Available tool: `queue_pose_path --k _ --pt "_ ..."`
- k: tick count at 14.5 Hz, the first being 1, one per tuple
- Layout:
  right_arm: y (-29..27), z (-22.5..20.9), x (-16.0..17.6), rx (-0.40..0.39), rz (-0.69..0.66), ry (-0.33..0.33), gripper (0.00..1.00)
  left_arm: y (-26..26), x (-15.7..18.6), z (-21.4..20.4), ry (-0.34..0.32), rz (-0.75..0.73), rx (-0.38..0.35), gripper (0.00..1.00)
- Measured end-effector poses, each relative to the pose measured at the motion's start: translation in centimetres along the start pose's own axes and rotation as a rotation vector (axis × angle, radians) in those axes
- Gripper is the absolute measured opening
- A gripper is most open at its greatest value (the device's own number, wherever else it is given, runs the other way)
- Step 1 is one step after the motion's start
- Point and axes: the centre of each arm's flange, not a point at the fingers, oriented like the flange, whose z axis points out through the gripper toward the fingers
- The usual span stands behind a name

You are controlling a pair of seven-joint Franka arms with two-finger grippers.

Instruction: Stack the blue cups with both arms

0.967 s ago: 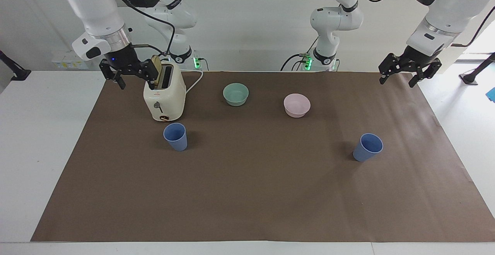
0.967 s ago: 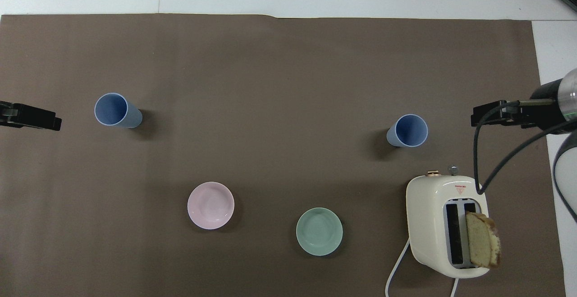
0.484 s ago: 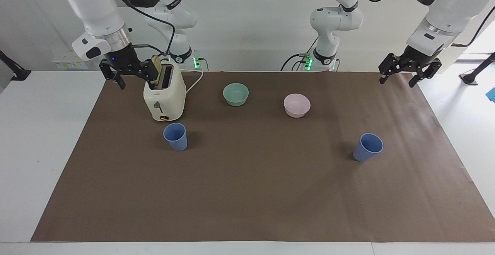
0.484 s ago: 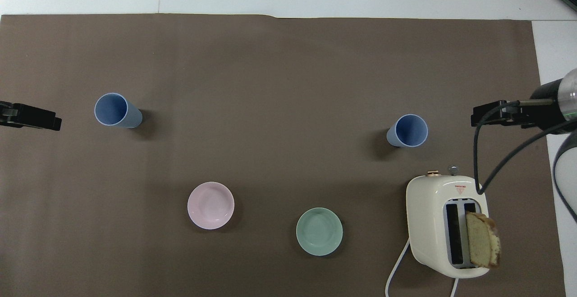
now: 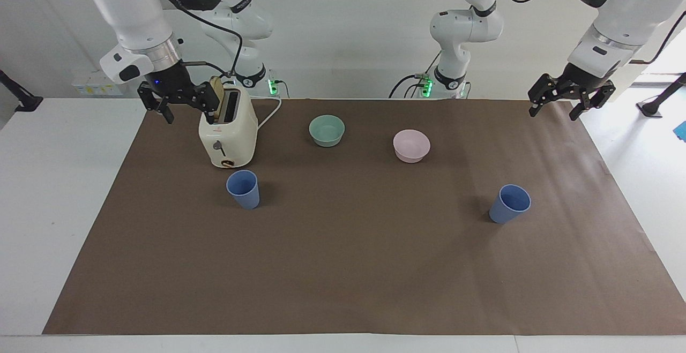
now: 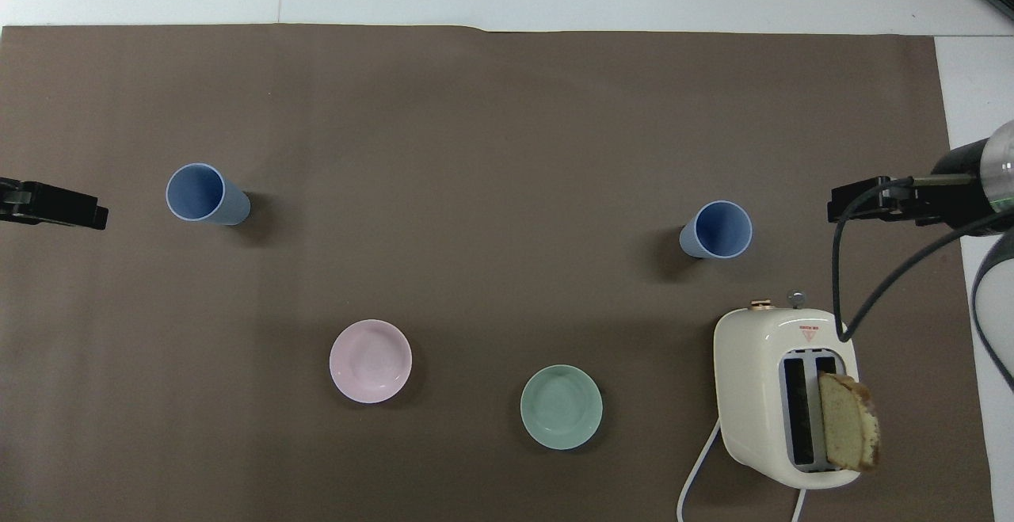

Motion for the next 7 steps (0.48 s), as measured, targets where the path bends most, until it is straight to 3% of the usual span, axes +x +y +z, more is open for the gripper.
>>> queue_pose_path --k 7 --pt "0.00 0.00 0.00 0.000 0.000 0.000 1.00 0.02 -0.04 0.04 -0.004 0.000 -0.001 1.00"
